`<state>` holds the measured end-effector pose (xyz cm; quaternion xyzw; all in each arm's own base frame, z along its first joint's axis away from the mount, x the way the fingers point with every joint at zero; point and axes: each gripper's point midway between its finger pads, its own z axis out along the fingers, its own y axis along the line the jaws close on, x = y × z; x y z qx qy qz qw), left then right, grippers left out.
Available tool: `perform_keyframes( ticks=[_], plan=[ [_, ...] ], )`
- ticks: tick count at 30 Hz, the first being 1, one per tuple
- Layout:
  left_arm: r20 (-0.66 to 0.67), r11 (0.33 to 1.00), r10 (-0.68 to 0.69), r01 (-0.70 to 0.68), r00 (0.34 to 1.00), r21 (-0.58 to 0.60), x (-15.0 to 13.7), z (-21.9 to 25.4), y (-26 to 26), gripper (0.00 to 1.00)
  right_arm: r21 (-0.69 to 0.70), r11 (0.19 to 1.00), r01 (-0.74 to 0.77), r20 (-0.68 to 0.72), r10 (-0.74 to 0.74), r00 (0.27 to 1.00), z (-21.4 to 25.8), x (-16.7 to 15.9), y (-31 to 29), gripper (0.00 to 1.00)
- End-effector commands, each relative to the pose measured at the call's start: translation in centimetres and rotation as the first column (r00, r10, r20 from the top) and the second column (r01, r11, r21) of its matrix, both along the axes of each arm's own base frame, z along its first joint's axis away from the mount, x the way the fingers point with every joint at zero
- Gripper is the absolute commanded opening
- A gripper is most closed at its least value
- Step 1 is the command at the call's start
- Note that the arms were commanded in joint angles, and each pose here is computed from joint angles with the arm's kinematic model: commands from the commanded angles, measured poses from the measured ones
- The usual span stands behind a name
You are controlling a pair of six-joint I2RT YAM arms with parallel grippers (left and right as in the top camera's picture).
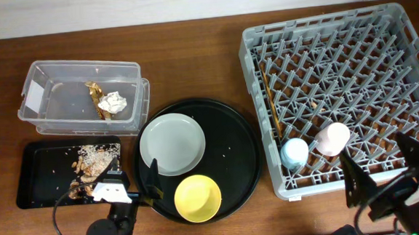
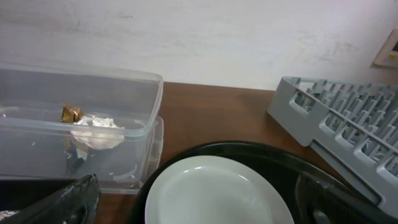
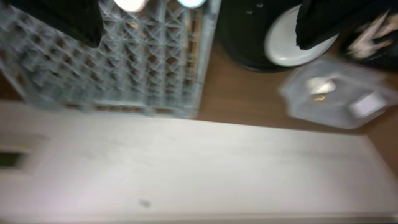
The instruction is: Sort waste into correct bins and load items into the dishwasher rack
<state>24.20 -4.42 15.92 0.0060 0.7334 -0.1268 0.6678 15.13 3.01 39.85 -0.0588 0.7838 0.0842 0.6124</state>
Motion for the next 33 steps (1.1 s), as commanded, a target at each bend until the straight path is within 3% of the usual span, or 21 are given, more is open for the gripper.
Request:
perform_keyframes(
  ticks=[1, 7, 20, 25, 33],
  plan=[
    [0.005, 1.000, -0.006, 0.006, 1.000, 0.008, 0.0, -0.1, -0.1, 0.99, 0.008, 0.996, 0.090, -0.007, -0.090, 0.996, -4.2, 0.8, -1.1, 0.99],
    [0.005, 1.000, -0.006, 0.006, 1.000, 0.008, 0.0, -0.1, -0.1, 0.99, 0.064, 0.993, 0.102, 0.078, -0.107, 0.991, -10.0, 2.7, -0.9, 0.99],
    [0.005, 1.000, -0.006, 0.006, 1.000, 0.008, 0.0, -0.1, -0.1, 0.99, 0.075, 0.992, 0.105, 0.125, -0.114, 0.986, -21.9, 8.4, -0.4, 0.99],
    [0.005, 1.000, -0.006, 0.006, 1.000, 0.008, 0.0, -0.1, -0.1, 0.99, 0.079, 0.991, 0.104, 0.144, -0.115, 0.983, -24.3, 9.3, -0.3, 0.99],
    [0.005, 1.000, -0.006, 0.006, 1.000, 0.008, 0.0, -0.1, -0.1, 0.99, 0.079, 0.991, 0.104, 0.146, -0.115, 0.983, -24.3, 9.3, -0.3, 0.99]
  ],
)
